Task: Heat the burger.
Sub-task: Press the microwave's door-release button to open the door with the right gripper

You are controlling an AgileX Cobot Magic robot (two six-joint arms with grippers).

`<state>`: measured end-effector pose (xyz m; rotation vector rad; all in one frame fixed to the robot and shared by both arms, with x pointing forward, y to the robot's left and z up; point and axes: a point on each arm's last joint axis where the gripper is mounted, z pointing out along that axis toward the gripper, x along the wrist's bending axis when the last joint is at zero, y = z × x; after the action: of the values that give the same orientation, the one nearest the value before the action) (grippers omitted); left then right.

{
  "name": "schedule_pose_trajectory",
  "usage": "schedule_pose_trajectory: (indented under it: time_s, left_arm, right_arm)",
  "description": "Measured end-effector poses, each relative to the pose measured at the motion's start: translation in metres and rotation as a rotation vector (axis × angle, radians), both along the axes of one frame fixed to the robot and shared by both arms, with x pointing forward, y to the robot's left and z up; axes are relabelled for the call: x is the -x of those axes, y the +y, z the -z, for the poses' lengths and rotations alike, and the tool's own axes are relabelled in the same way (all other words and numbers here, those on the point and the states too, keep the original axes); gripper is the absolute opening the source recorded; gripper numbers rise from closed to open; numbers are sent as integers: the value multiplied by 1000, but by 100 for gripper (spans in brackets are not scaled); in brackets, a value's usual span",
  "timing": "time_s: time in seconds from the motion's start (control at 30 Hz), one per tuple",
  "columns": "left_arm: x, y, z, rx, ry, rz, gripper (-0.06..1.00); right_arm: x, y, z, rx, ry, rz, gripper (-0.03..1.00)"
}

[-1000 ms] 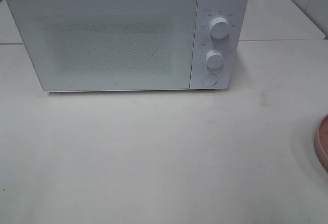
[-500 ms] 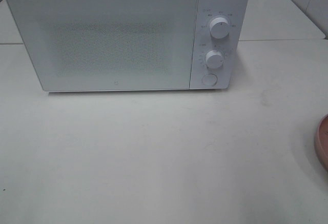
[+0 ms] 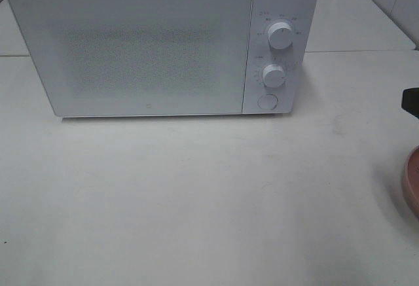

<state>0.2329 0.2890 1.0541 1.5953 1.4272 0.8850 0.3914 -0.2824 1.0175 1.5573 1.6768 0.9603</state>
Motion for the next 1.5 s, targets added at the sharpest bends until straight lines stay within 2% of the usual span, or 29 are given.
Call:
schedule_pose_trajectory:
  time_s: [0.2,0.7,0.87,0.93,1.07,1.5]
  left_arm:
    - [0,0,0,0,0,0,97]
    - [0,0,0,0,0,0,97]
    - [0,0,0,0,0,0,97]
    - [0,0,0,0,0,0,97]
    - [0,0,0,0,0,0,97]
    - [0,0,0,0,0,0,97]
  right_arm:
    - [-10,2,3,-4,-18,-5,75]
    - [-54,9,12,-39,-217,-32,75]
    - [-62,11,26,-27,-266,-46,75]
    - [-61,9,37,-50,-304,-14,75]
    - [-58,11,47,-72,-314,26,75]
    - [-46,50,82,35,-309,40,75]
